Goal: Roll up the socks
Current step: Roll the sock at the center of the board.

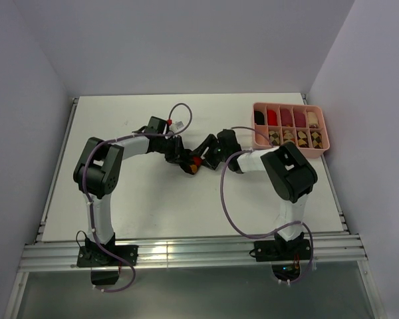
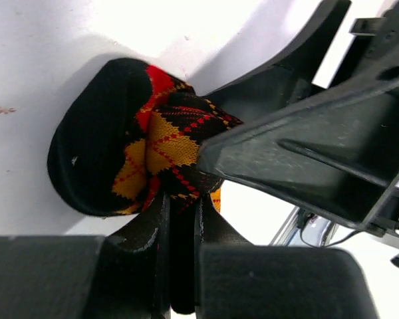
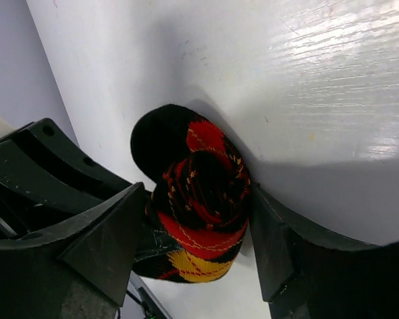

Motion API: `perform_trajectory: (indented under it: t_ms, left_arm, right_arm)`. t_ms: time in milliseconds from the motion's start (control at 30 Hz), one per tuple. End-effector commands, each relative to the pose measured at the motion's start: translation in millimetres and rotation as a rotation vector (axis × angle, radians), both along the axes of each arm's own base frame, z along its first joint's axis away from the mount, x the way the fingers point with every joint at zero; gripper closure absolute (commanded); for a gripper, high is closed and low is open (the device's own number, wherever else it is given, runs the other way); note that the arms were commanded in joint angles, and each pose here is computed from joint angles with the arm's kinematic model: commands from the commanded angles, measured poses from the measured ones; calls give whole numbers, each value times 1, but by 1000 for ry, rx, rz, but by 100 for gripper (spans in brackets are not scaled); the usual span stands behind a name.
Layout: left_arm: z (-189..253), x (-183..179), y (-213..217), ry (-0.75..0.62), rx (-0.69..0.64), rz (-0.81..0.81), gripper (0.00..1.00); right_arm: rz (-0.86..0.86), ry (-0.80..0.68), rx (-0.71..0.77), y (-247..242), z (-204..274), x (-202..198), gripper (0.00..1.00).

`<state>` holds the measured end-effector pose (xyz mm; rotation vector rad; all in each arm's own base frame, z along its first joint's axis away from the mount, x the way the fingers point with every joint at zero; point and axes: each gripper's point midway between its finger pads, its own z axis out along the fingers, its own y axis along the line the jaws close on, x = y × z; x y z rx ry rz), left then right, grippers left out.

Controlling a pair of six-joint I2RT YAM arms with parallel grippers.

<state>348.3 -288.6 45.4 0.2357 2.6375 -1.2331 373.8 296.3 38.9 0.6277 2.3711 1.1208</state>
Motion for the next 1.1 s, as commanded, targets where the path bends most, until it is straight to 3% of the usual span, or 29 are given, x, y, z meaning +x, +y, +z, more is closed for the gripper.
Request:
perform_trajectory:
  t_ms: [0,100,233,267,333,367,467,600,667,800,933,1067]
  left_arm:
    - [-9,-12,-7,48,-47,-21,89]
    - [-7,-14,-11,63,-87,-22,88]
    - [-4,-14,-15,51,-132,-19,87]
    - [-5,-17,-15,59,-140,-20,83]
    - [-1,-20,-13,63,-142,-3,76]
    - [-2,-19,-12,36,-142,5,66]
    - [3,-19,0,-22,-83,64,52]
    - [29,-10,24,-187,31,183,41]
    - [25,-11,43,-260,165,259,38]
    - [73,-10,55,-580,343,371,36]
    - [98,-30,29,-817,473,359,35]
    - [95,-43,-1,-906,553,283,36]
  right_arm:
    - [25,18,-25,6,-10,-2,31]
    - [58,38,-29,9,-16,-11,40]
    - [84,70,-44,5,-24,-24,65]
    - [96,73,-58,4,-26,-25,83]
    - [106,104,-103,-2,-32,-32,97]
    - [119,89,-124,-3,-29,-31,100]
    - [136,104,-185,-11,-30,-36,100]
    - [155,116,-252,-20,-21,-39,100]
    - [166,133,-286,-24,-18,-41,100]
    - [192,156,-329,-27,-12,-44,100]
    - [214,182,-349,-28,-7,-46,100]
    - [231,199,-348,-27,-7,-48,100]
